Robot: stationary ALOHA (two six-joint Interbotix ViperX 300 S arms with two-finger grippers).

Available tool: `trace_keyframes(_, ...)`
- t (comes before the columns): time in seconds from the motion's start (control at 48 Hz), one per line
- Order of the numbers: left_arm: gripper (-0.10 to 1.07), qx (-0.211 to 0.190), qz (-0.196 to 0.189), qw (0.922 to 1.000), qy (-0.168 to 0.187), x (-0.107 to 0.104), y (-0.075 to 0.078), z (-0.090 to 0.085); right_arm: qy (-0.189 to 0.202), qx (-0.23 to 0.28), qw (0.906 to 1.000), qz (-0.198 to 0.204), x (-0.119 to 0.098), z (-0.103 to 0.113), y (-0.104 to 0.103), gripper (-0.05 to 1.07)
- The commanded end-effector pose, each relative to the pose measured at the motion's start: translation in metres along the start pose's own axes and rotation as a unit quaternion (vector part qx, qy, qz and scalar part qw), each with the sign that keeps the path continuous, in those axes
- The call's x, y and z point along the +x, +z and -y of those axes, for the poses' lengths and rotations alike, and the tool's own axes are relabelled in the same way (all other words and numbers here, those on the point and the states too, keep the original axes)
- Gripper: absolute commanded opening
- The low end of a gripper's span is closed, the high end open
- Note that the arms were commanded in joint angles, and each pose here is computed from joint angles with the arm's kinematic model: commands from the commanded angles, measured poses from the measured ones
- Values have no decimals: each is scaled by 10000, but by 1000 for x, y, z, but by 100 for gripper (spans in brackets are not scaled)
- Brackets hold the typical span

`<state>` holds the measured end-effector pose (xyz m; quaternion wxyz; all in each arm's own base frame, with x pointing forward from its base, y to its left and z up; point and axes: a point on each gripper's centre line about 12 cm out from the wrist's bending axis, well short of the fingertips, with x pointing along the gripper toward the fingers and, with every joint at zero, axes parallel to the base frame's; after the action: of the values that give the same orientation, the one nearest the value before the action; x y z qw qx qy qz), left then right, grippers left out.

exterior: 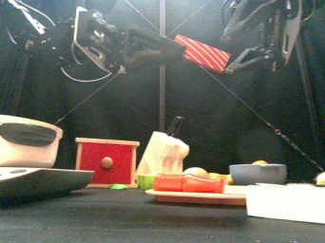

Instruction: Regrasp salmon right side up

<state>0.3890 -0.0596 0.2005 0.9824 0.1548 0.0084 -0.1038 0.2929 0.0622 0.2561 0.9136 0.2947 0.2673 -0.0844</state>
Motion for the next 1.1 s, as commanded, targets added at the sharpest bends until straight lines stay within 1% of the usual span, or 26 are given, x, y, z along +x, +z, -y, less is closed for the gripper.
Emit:
trace_keyframes(0.0,45,-242,144,9993,231,3,10,-6,-26,-38,9999,109,-5,-10,8,88)
trace_keyframes(0.104,45,-608,143,9971,446,5,12,-7,-194,-139,9997,49,-3,-12,4,88)
trace_keyframes(0.188,45,-887,132,9942,599,5,13,-9,-357,-298,9989,88,-3,-14,5,88)
trace_keyframes(0.25,45,-1254,135,9890,769,7,15,-9,-498,-414,9978,154,-4,-14,7,88)
trace_keyframes(0.354,45,-1627,200,9825,881,9,21,-8,-893,-679,9932,299,-6,-8,9,88)
trace_keyframes(0.417,45,-1870,253,9776,934,11,24,-9,-1032,-793,9908,361,-6,-6,10,88)
trace_keyframes(0.5,45,-2230,297,9688,1037,12,26,-11,-1056,-987,9886,421,-4,-8,11,88)
trace_keyframes(0.542,45,-2468,328,9621,1114,13,27,-13,-1044,-1076,9877,440,-3,-11,10,88)
trace_keyframes(0.646,45,-2854,349,9501,1208,13,26,-16,-1026,-1249,9857,477,0,-16,10,88)
trace_keyframes(0.667,45,-2953,355,9468,1231,13,26,-16,-1019,-1283,9853,478,0,-17,9,88)
trace_keyframes(0.729,45,-3101,340,9412,1297,12,23,-19,-1032,-1350,9842,489,2,-18,9,88)
trace_keyframes(0.896,45,-3307,318,9336,1342,12,19,-19,-1136,-1475,9809,556,6,-17,11,88)
trace_keyframes(1.083,45,-3820,313,9092,1627,12,13,-26,-1237,-1608,9774,585,13,-19,12,88)
